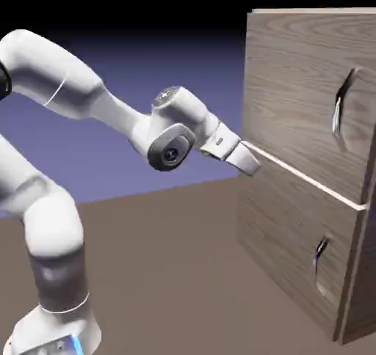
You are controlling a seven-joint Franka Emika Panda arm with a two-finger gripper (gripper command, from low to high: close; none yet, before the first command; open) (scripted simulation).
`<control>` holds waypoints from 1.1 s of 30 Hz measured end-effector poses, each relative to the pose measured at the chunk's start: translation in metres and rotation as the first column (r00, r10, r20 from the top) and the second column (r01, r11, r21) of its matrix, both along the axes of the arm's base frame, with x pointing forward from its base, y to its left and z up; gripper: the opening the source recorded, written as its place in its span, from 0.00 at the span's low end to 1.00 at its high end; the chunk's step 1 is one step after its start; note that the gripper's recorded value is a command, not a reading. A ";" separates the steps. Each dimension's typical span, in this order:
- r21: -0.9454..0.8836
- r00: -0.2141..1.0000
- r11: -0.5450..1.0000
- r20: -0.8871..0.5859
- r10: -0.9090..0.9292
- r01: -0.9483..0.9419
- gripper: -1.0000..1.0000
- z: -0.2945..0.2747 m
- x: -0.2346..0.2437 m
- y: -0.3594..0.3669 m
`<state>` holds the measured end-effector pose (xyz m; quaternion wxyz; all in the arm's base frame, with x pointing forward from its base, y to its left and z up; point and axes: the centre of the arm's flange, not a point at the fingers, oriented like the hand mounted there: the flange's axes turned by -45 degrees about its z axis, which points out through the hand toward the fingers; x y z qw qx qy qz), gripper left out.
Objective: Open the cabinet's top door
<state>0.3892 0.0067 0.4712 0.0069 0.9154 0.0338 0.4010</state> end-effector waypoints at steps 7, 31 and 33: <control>-0.036 0.984 0.997 0.162 0.070 -0.065 0.50 0.071 -0.009 0.004; -0.045 0.807 0.995 0.583 0.095 -0.084 0.50 0.189 -0.052 -0.099; -0.035 0.793 0.996 0.604 0.083 -0.078 0.50 0.187 -0.050 -0.113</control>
